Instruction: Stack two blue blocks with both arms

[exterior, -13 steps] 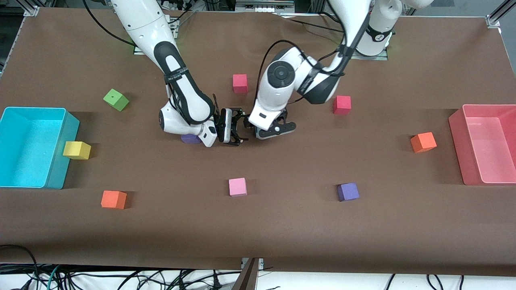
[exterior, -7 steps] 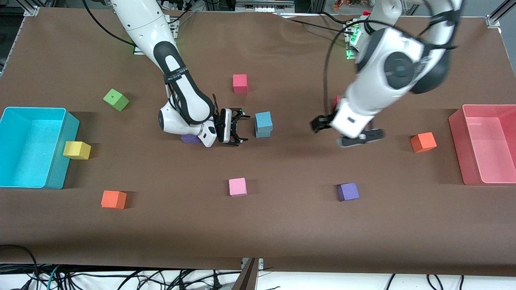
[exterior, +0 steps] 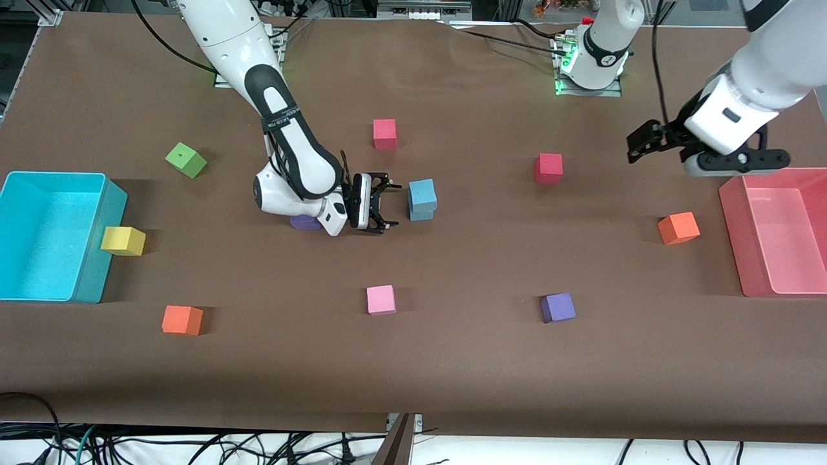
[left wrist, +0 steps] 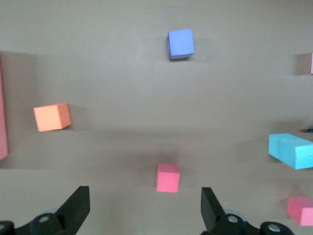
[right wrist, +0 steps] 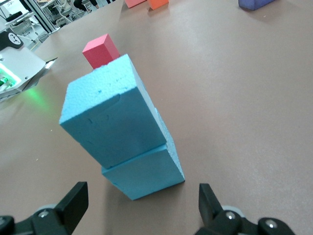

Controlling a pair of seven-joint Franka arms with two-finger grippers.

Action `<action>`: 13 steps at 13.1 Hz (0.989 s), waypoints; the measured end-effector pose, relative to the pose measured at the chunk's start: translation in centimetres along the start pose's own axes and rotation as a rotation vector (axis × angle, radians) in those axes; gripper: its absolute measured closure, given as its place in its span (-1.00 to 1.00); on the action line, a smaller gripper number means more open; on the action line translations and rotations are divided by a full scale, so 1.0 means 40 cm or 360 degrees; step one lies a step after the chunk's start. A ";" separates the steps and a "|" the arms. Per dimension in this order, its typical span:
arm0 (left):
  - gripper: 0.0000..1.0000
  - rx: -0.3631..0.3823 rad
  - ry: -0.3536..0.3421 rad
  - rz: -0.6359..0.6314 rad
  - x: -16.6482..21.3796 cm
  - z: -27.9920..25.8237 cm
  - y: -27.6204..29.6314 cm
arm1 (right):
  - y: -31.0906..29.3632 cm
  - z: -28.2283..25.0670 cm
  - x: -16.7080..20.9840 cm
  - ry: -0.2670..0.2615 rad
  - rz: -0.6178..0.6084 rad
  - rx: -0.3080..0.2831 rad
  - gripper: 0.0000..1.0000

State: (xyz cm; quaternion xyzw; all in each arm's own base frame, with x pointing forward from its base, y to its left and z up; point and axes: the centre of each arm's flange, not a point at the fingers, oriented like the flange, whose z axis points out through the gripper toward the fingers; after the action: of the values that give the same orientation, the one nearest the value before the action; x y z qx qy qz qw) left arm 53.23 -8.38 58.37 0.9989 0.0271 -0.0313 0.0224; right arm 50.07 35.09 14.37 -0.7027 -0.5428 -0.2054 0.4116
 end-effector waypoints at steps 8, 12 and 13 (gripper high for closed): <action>-1.00 0.0076 -0.0029 0.0023 0.001 0.009 -0.043 | 0.017 -0.317 0.078 -0.0421 0.0108 0.0336 -1.00; -1.00 0.0152 0.0028 0.0023 0.011 -0.022 -0.058 | 0.051 -0.569 0.068 -0.0662 0.0103 0.0457 -1.00; -1.00 0.0153 0.0030 0.0022 0.016 -0.023 -0.057 | 0.056 -0.631 0.064 -0.0715 0.0120 0.0469 -1.00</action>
State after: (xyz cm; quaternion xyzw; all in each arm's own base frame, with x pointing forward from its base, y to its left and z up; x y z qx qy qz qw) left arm 53.79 -6.02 59.15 0.9992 0.0189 -0.0230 -0.0256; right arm 56.98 16.22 29.99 -0.6827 -0.6180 0.0524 0.3862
